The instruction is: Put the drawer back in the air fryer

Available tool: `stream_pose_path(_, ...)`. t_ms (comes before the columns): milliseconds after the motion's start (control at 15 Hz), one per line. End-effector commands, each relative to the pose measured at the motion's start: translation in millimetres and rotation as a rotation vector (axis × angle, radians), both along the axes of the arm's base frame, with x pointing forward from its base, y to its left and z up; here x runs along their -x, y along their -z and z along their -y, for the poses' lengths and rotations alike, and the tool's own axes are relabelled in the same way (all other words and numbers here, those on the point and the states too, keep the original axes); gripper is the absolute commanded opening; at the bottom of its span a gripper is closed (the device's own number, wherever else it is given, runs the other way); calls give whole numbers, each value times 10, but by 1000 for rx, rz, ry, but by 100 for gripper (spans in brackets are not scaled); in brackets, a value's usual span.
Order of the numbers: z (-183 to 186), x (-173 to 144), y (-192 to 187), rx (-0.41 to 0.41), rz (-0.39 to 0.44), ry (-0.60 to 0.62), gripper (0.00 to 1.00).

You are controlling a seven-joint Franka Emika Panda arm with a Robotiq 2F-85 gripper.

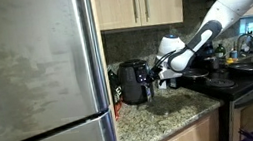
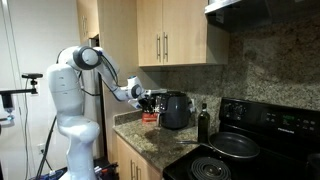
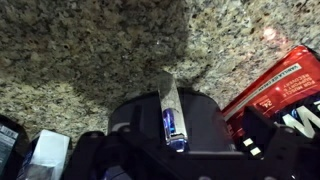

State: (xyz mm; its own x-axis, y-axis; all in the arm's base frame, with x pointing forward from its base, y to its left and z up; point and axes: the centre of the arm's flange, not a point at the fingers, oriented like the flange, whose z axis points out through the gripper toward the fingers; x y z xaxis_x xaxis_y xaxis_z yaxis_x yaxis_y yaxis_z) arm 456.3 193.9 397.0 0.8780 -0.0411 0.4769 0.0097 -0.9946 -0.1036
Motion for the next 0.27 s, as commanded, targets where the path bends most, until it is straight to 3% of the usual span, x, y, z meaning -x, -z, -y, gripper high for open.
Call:
stream_pose_path(0, 17, -18, 15, 1, -2, 4, 100)
stream_pose_path(200, 19, -28, 25, 2, -4, 5, 100)
